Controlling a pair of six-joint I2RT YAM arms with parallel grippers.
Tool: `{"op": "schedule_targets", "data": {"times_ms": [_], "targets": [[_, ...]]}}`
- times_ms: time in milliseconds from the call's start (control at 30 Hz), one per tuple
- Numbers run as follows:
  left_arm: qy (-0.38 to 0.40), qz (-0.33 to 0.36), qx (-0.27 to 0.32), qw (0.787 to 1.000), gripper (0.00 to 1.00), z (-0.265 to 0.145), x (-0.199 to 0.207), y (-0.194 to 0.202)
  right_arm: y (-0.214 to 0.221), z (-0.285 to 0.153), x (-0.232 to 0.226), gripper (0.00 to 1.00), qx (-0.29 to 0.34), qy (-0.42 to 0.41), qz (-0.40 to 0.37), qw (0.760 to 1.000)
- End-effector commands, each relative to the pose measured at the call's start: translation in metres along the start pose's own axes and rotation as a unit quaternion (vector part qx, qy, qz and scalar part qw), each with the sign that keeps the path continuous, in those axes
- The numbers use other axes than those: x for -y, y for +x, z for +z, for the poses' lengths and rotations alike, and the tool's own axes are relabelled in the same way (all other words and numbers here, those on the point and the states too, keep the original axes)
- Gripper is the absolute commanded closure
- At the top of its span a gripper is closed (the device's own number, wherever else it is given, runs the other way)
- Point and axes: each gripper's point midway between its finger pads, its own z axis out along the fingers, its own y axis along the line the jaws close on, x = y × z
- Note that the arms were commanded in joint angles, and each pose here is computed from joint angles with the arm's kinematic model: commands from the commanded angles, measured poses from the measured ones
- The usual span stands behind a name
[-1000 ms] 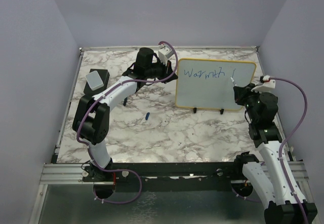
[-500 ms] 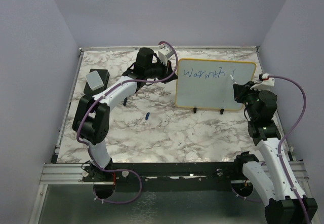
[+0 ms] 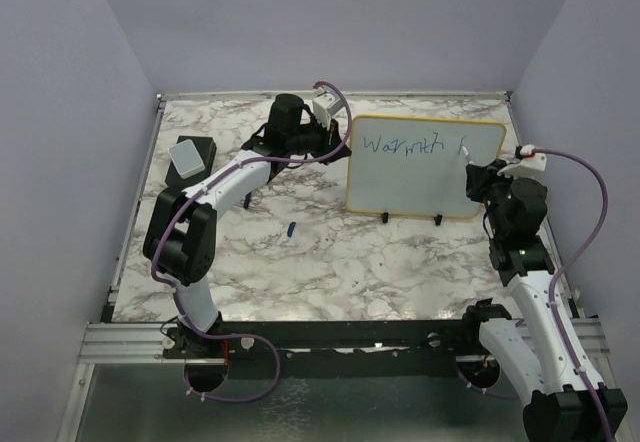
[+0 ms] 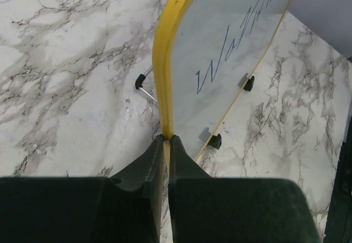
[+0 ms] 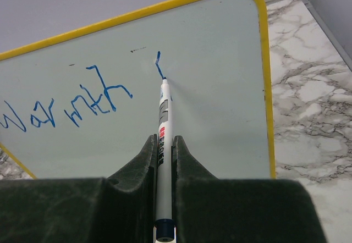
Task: Write a sentence on the whiteboard
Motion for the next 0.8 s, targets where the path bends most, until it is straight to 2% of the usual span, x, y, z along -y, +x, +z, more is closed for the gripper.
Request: {"op": "schedule_targets", "data": {"times_ms": [0,167,467,767], "targets": [[-0.002,0.007,-0.009,1.0,1.0,-0.005,0.003,0.002,-0.007,0.0,0.008,0.99,0.012,0.024,-0.001,1.0],[-0.001,0.008,-0.01,1.0,1.0,-0.005,0.004,0.001,-0.006,0.001,0.006,0.99,0.009,0.017,-0.003,1.0],[0.0,0.007,-0.01,1.0,1.0,-0.005,0.004,0.001,-0.005,0.003,-0.018,0.99,0.001,-0.052,-0.013,0.999],[-0.001,0.007,-0.011,1.0,1.0,-0.004,0.004,0.002,-0.002,0.007,-0.014,0.99,-0.002,-0.042,-0.012,0.999]]}}
